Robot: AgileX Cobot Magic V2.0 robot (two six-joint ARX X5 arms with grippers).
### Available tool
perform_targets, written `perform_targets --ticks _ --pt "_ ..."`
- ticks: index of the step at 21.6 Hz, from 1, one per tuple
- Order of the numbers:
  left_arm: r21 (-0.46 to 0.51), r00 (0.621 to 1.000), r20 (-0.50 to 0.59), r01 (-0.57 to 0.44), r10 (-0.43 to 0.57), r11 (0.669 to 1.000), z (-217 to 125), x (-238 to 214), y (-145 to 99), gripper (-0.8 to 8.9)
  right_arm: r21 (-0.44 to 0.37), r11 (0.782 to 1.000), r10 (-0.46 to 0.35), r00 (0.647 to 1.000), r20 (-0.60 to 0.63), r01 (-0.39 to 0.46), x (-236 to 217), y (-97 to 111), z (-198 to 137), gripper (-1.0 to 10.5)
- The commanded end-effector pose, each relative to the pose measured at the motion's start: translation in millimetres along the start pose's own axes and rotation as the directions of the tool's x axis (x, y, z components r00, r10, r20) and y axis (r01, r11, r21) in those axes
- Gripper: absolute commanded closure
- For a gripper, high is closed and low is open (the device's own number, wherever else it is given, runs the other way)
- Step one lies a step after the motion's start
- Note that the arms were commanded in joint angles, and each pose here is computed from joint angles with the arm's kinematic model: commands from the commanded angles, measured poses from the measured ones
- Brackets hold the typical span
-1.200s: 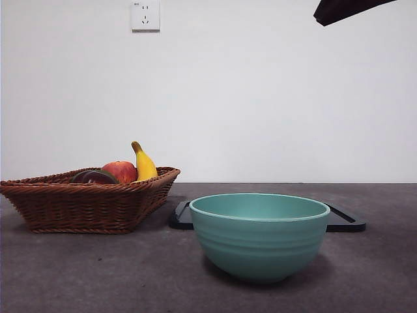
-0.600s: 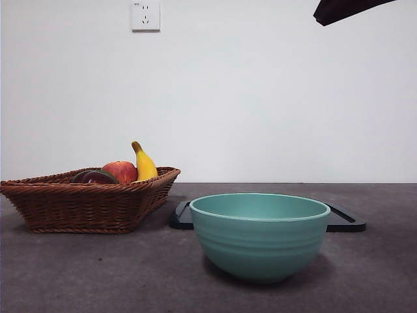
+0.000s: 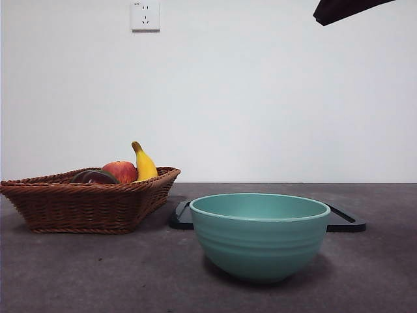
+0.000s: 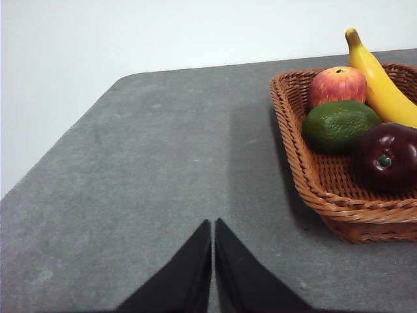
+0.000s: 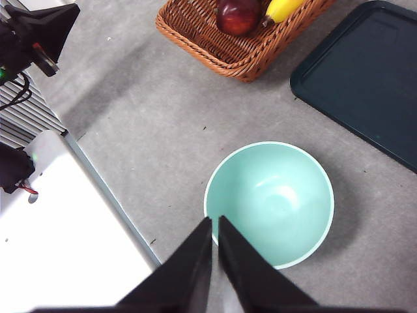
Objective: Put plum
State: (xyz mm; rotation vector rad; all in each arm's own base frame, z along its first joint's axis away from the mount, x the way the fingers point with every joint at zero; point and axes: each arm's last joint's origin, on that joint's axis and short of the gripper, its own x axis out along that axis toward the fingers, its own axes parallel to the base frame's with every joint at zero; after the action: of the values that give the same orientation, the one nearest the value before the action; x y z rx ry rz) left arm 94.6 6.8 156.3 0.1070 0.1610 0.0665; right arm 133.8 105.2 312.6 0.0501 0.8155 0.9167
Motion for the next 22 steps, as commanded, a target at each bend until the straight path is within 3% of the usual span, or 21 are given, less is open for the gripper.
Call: perform_targets --ticks 1,6,8,10,12,13,16,18,20,22 --pt "-0.010 1.000 -0.026 -0.003 0.003 1.000 -7 2 0 8.07 -0.024 1.000 0.008 1.000 0.010 -0.008 0 2 4 9.4" --pt "-0.010 1.000 -0.026 -0.003 0.003 1.000 -7 2 0 8.07 -0.020 1.000 -0.008 0.999 0.047 0.009 -6 0 5 9.4" --pt "-0.010 1.000 -0.026 -0.003 0.003 1.000 -7 2 0 8.07 -0.042 0.997 -0.064 0.992 0.107 0.069 -19 -8 5 9.4" --pt "-0.010 1.000 -0.026 -0.003 0.003 1.000 -7 2 0 8.07 -0.014 0.986 -0.159 0.963 0.219 0.166 -40 -19 5 9.4" --pt "-0.010 1.000 -0.026 -0.003 0.003 1.000 -7 2 0 8.07 0.037 0.957 -0.281 0.891 0.357 0.286 -66 -28 1 9.4" --pt "-0.010 1.000 -0.026 -0.003 0.003 1.000 -7 2 0 8.07 0.060 0.931 -0.351 0.839 0.416 0.360 -77 -30 -3 9.4" --pt "-0.010 1.000 -0.026 -0.003 0.003 1.000 -7 2 0 8.07 0.118 0.810 -0.538 0.649 0.538 0.575 -95 -35 -23 9.4" --pt "-0.010 1.000 -0.026 -0.003 0.003 1.000 -7 2 0 8.07 0.149 0.742 -0.598 0.546 0.587 0.653 -93 -39 -42 9.4" --pt "-0.010 1.000 -0.026 -0.004 0.003 1.000 -7 2 0 8.07 0.181 0.691 -0.625 0.452 0.637 0.700 -81 -48 -65 9.4" --pt "-0.010 1.000 -0.026 -0.004 0.004 1.000 -7 2 0 8.07 0.182 0.678 -0.612 0.410 0.676 0.713 -71 -54 -79 9.4"
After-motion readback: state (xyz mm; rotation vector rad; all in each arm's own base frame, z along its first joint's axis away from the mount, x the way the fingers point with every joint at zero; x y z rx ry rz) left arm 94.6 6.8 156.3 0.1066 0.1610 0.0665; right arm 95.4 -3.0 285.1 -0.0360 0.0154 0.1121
